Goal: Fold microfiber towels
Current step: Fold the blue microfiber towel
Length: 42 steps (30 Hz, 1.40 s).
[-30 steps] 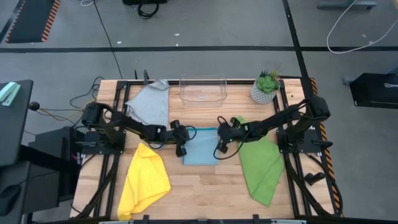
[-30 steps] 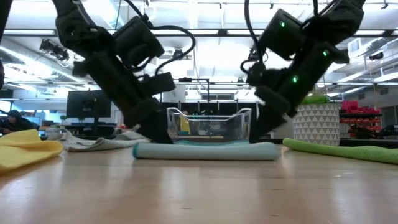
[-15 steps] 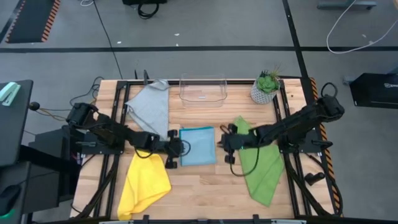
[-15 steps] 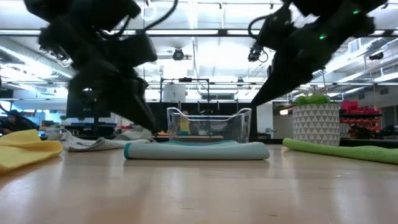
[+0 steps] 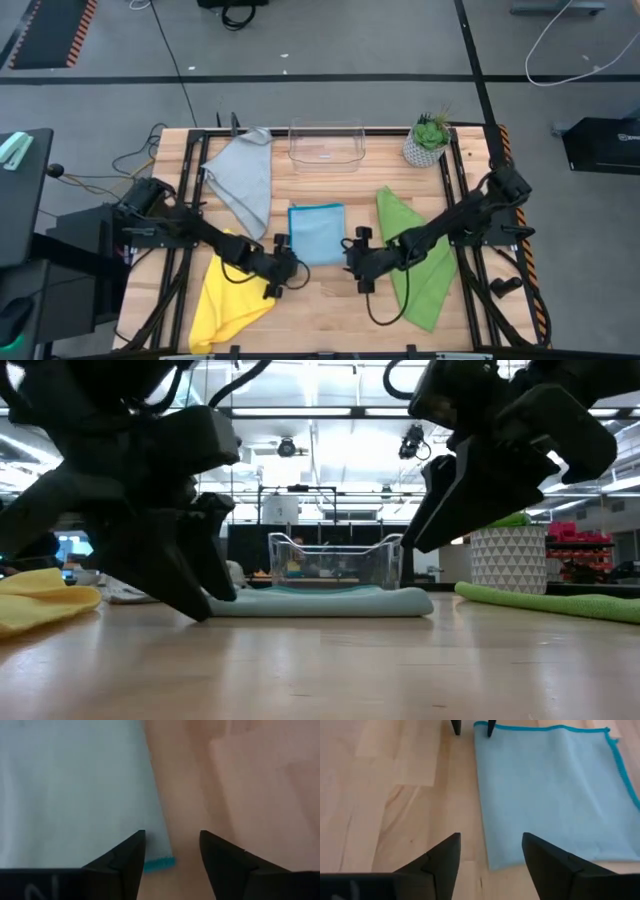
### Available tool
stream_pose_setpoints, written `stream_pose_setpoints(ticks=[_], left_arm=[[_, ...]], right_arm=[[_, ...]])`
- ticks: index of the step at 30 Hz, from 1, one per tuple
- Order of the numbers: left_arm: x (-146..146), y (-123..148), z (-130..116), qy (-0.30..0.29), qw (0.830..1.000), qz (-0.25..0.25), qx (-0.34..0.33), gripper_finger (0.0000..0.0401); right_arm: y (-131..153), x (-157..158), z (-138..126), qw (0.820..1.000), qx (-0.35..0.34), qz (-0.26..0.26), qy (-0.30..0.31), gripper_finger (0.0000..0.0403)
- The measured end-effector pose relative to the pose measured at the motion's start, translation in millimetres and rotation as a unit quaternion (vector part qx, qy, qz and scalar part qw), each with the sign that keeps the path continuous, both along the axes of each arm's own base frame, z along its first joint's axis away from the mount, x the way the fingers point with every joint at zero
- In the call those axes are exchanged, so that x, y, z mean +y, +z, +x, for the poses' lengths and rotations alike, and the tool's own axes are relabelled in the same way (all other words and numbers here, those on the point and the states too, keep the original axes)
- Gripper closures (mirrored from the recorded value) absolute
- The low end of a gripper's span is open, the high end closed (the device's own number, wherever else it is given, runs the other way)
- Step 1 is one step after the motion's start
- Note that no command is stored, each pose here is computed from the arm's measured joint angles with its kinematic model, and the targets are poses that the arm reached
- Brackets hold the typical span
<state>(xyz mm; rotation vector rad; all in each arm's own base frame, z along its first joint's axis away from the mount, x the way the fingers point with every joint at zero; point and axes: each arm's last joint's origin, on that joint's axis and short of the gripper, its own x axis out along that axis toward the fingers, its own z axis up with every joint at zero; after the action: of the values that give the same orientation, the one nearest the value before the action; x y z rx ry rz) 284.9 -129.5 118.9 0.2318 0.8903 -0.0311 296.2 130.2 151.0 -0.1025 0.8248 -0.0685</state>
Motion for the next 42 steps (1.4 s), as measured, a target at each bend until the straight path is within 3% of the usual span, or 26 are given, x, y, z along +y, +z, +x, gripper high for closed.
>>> stream_pose_setpoints(ticks=[4, 11, 21, 27, 31, 42], left_arm=[[-3.3, 0.7, 5.8, 0.015, 0.999, 0.022, 0.029, 0.0236], [-9.1, 5.0, 9.3, 0.006, 0.997, 0.074, 0.027, 0.0384], [-11.3, 37.2, 21.2, 0.045, 0.998, 0.039, -0.011, 0.0393], [-6.5, 51.6, 19.0, 0.086, 0.996, -0.001, -0.031, 0.0395], [-4.4, 54.8, 19.0, 0.1, 0.994, -0.014, -0.037, 0.0395], [-3.0, 55.8, 19.4, 0.122, 0.991, -0.031, -0.041, 0.0395]], right_arm=[[4.4, 5.7, 1.0, 1.0, -0.012, -0.01, -0.003, 0.0181], [5.4, 8.9, -1.7, 1.0, -0.013, -0.019, -0.001, 0.0191], [0.3, 9.7, -3.8, 0.999, 0.006, -0.04, 0.014, 0.0135], [-17.1, 17.4, -7.2, 0.992, 0.029, -0.115, 0.043, 0.0125], [-30.1, 16.6, -6.6, 0.986, 0.037, -0.16, 0.025, 0.014], [-50.5, 14.6, -1.3, 0.984, 0.052, -0.172, 0.014, 0.024]])
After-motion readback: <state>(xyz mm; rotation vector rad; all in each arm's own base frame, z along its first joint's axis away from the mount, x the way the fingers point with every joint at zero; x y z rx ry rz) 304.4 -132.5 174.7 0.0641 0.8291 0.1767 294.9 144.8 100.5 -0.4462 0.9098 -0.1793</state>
